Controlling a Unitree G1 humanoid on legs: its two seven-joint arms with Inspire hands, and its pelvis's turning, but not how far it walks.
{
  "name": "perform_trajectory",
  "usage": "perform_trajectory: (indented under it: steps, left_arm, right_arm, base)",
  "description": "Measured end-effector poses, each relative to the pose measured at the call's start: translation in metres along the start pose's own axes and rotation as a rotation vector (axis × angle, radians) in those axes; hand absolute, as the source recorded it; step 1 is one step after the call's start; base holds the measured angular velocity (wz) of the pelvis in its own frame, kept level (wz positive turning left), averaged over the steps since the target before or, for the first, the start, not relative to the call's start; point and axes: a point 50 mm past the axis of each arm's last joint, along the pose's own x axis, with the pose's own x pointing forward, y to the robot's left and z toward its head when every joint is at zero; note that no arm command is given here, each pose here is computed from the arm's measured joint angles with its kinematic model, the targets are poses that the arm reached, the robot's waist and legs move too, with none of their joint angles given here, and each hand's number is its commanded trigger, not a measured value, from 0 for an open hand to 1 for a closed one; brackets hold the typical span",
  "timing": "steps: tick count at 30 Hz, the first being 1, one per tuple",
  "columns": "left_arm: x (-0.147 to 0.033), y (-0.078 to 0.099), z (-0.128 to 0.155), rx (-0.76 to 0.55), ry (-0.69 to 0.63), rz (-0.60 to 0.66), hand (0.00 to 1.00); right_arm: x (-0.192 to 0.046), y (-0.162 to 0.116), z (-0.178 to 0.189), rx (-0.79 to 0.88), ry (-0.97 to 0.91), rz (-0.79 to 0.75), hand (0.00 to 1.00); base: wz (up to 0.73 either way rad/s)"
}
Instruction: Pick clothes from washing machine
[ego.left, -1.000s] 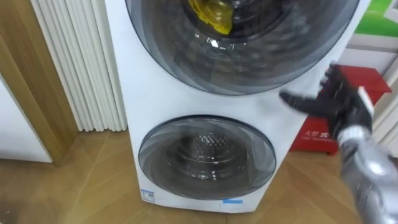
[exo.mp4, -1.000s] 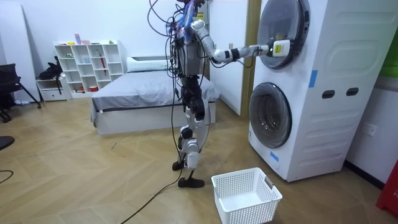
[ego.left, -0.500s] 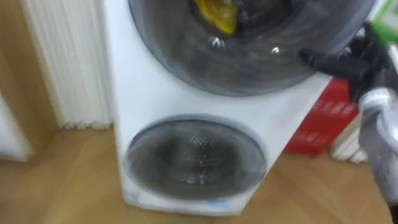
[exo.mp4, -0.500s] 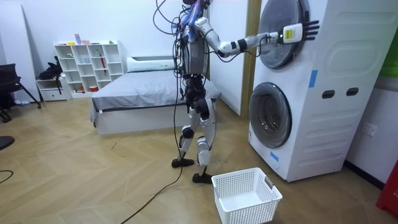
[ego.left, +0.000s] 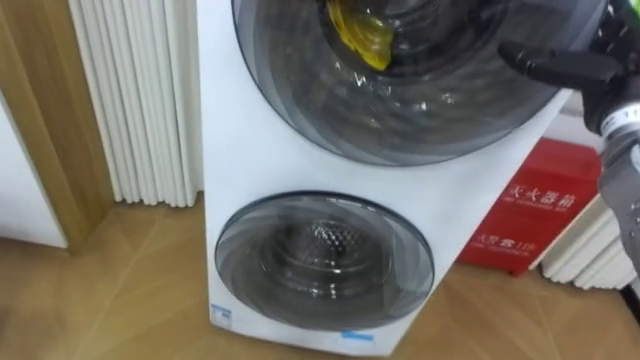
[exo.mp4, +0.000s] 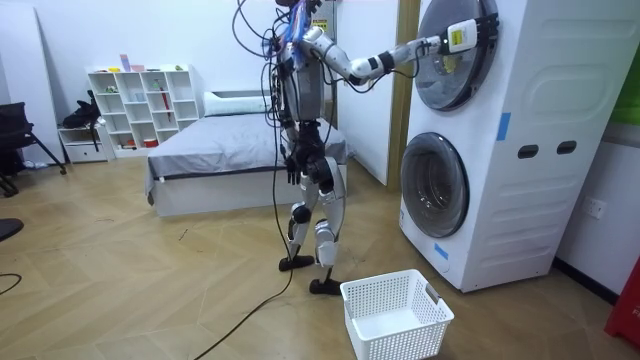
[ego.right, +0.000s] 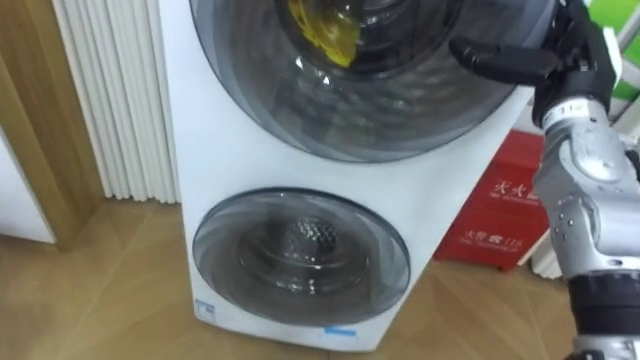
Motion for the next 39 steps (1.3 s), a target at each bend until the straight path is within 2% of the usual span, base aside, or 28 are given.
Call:
perform_trajectory:
  steps: [5, 17, 26, 32, 39]
  left_arm:
    - [0.0, 0.001, 0.001, 0.001, -0.004, 0.001, 0.0]
    - [0.0, 0.002, 0.023, 0.011, -0.067, 0.011, 0.0]
    - [0.001, 0.0, 0.03, 0.037, -0.098, 0.019, 0.0]
    - [0.001, -0.002, 0.022, 0.041, -0.099, 0.03, 0.0]
    - [0.001, -0.007, 0.008, -0.017, -0.065, 0.004, 0.0]
  right_arm:
    - [0.0, 0.001, 0.0, -0.052, -0.004, 0.022, 0.0]
    - [-0.004, 0.009, -0.002, -0.154, -0.022, 0.049, 0.0]
    - [-0.042, 0.012, 0.0, -0.256, -0.136, 0.074, 0.0]
    - [-0.073, 0.015, 0.001, -0.226, -0.176, 0.126, 0.0]
    - [-0.095, 0.025, 0.013, -0.208, -0.243, 0.194, 0.0]
  base:
    - [0.0]
    - [-0.03]
    - [-0.12]
    - [-0.08]
    - [0.0]
